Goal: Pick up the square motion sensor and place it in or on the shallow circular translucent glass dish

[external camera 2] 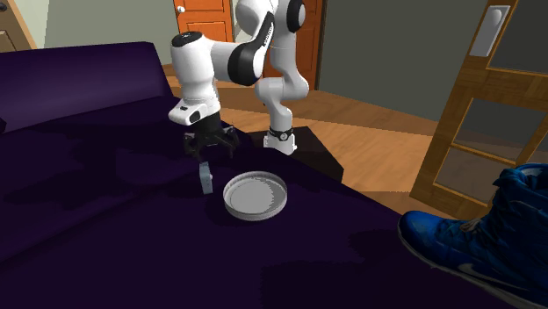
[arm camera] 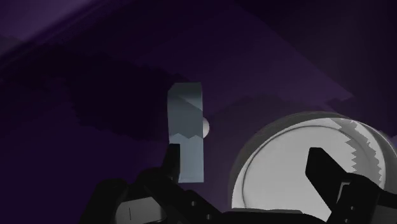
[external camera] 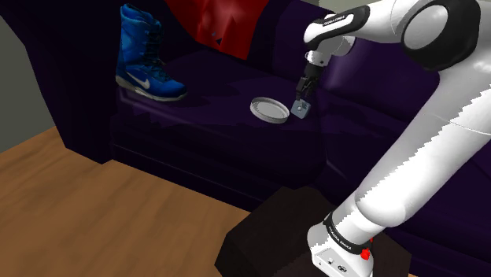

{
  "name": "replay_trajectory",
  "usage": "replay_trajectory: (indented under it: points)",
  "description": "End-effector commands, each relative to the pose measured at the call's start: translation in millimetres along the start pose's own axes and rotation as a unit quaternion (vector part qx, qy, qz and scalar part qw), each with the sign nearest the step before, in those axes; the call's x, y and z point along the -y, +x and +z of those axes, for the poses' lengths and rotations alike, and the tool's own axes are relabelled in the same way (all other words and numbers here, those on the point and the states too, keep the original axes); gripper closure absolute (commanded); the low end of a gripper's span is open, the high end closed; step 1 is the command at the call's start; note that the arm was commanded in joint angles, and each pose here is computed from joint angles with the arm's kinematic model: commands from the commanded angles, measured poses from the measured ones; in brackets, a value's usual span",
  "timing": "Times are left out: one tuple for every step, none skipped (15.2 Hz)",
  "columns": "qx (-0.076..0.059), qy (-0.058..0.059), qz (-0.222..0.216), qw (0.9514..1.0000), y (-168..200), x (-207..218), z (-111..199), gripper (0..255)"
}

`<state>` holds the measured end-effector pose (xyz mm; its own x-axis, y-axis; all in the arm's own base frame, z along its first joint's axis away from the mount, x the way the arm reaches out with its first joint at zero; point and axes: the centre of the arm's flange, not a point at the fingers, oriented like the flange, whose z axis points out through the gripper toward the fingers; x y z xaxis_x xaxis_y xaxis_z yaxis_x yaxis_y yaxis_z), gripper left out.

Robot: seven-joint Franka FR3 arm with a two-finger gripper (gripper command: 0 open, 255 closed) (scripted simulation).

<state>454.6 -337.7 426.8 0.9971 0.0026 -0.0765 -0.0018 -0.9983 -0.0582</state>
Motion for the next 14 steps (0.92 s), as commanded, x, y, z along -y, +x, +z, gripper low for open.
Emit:
replay_trajectory:
  points:
    - [-0.001,-0.001,-0.004,1.0,9.0,-23.2,6.6,0]
    - [-0.002,-0.001,-0.006,1.0,15.1,-34.4,9.7,0]
    - [-0.002,-0.001,-0.006,1.0,16.7,-37.4,10.6,0]
    - [-0.002,-0.001,-0.006,1.0,16.7,-37.4,15.8,0]
    - [-0.002,-0.001,-0.006,1.0,16.7,-37.4,21.1,0]
    - [-0.002,-0.001,-0.006,1.0,16.8,-37.4,26.4,0]
    - [-0.002,-0.001,-0.006,1.0,16.8,-37.4,31.7,0]
    - [-0.002,-0.001,-0.006,1.0,16.8,-37.4,37.0,0]
    - [-0.002,-0.001,-0.006,1.0,16.8,-37.4,42.2,0]
    - [-0.002,-0.001,-0.006,1.0,16.9,-37.4,50.6,0]
    - [-0.002,-0.001,-0.006,1.0,16.8,-37.4,50.5,0]
    - [-0.002,-0.001,-0.006,1.0,16.9,-37.4,50.6,0]
    - [-0.002,-0.001,-0.006,1.0,16.9,-37.4,50.6,0]
    - [-0.002,-0.001,-0.006,1.0,16.9,-37.4,50.6,0]
